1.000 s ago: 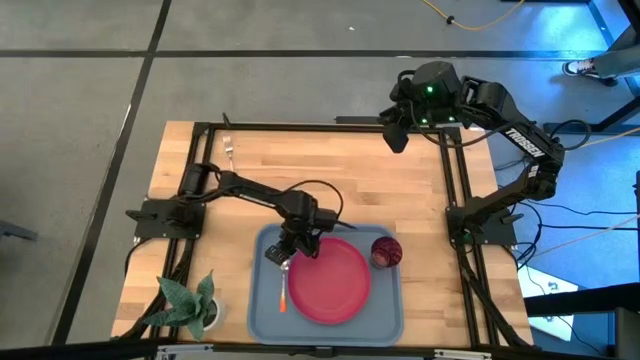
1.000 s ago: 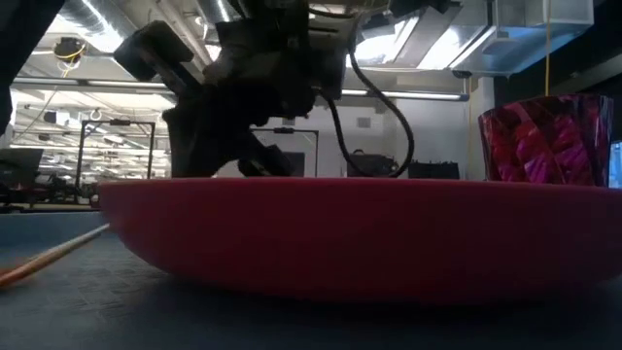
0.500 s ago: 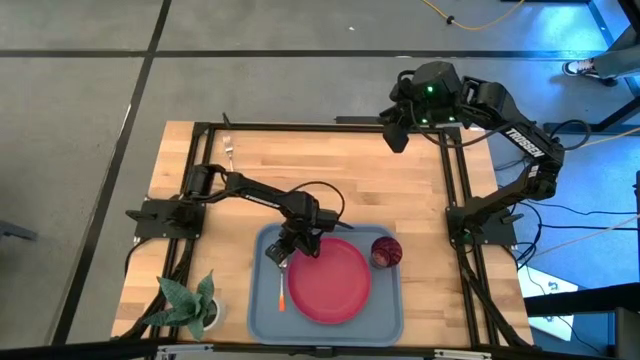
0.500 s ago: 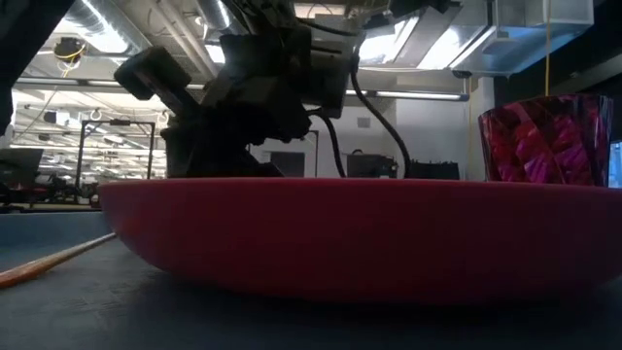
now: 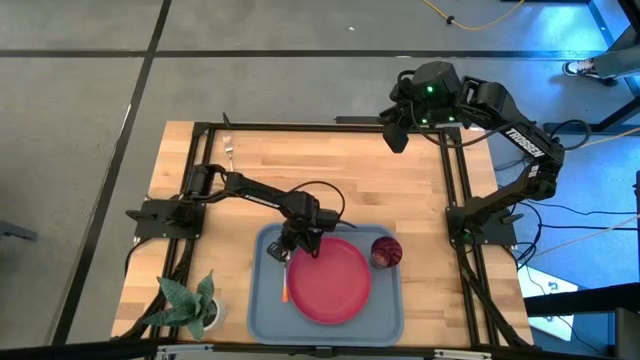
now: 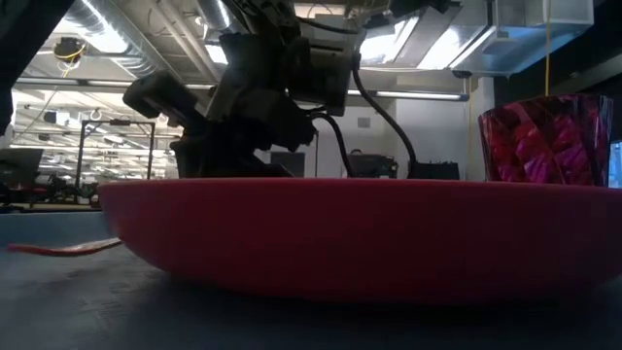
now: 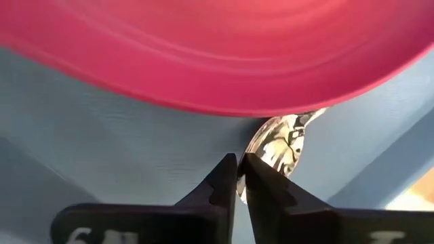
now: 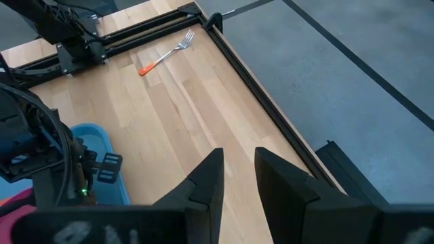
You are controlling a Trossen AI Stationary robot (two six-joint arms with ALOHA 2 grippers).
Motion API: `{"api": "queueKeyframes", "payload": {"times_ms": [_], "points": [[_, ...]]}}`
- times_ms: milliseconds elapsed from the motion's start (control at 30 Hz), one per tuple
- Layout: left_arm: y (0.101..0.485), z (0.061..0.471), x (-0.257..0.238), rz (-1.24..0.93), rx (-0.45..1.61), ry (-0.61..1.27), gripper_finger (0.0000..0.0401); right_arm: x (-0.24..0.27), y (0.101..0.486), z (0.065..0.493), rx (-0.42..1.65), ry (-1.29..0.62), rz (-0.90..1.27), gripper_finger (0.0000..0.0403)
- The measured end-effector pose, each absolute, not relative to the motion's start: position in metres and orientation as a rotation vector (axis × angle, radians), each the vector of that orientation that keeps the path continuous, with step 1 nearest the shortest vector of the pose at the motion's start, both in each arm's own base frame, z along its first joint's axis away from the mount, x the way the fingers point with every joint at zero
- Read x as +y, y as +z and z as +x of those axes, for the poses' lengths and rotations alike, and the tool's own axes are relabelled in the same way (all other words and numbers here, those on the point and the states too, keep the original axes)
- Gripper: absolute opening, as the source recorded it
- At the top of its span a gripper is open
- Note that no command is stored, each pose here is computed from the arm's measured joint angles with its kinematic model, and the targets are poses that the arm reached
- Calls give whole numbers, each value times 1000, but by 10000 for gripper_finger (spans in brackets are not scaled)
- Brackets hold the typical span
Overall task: Pick and place plate/cup/fork/spoon on tray
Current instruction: Put the orange spoon on the blue serving tray to the left of the pink plate, then put the orange fork on the blue serving tray to the left of the orange spoon
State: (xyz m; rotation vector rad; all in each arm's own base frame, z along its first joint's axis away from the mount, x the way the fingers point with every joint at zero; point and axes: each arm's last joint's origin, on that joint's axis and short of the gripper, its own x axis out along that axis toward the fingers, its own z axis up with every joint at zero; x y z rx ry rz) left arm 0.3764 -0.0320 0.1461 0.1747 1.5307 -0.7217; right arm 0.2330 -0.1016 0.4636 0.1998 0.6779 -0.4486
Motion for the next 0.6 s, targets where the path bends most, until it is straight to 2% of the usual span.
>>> {"api": "queueKeyframes", "payload": {"times_ms": [200,333,600], "points": [[146,376,-32,164,1550,-697,45,-102,464,233,678,-449,200,90],[156,379,-31,116,1583,-627,43,-102,464,233,678,-449,200,90],[183,387,-30,120,1582,-606,44,-102,464,233,675,-452,209,90]]}}
